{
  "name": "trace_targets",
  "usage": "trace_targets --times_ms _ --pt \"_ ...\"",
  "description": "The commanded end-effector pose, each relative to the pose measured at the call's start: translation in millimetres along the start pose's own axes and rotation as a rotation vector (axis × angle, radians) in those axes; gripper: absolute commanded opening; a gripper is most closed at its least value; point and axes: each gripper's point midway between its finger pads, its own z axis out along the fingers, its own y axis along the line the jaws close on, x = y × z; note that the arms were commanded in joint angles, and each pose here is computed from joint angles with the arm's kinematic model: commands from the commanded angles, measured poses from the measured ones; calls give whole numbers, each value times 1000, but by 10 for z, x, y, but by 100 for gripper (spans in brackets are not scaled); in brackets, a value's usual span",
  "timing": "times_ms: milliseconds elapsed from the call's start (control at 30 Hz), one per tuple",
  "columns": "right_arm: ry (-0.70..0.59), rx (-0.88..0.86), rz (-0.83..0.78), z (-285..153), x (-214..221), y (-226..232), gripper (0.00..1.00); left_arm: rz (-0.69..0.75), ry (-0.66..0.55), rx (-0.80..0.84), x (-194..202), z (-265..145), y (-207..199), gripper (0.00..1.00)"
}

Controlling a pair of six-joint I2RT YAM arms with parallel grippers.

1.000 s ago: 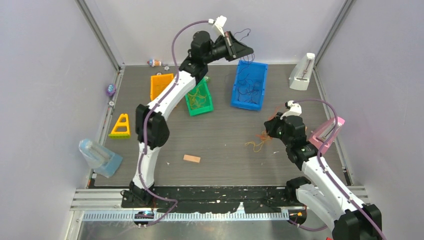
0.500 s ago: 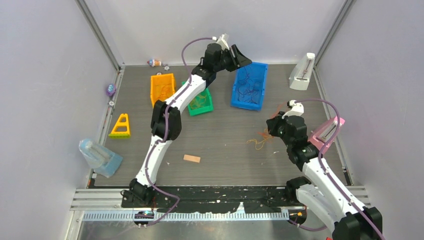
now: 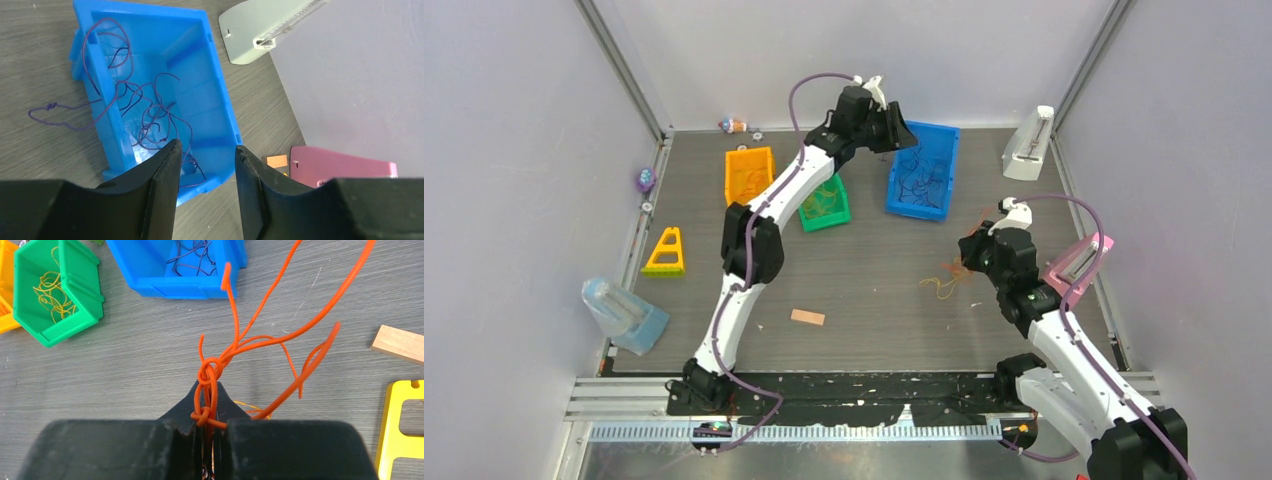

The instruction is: Untangle the cables

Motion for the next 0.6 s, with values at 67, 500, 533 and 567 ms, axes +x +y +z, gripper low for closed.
trace_targets --times_ms 67,500,533,567 --pt "2 -27 -18 57 -206 137 18 142 -55 94 -399 -568 -666 49" --pt "210 -554 -269 -104 66 1487 62 293 -71 -85 -247 -1970 -551 64" --pt "184 -521 -270 -80 -72 1506 79 286 -78 -94 -211 -2082 -514 65" --pt "181 -493 -274 -27 -114 1497 84 281 -86 -103 -176 -2192 -483 66"
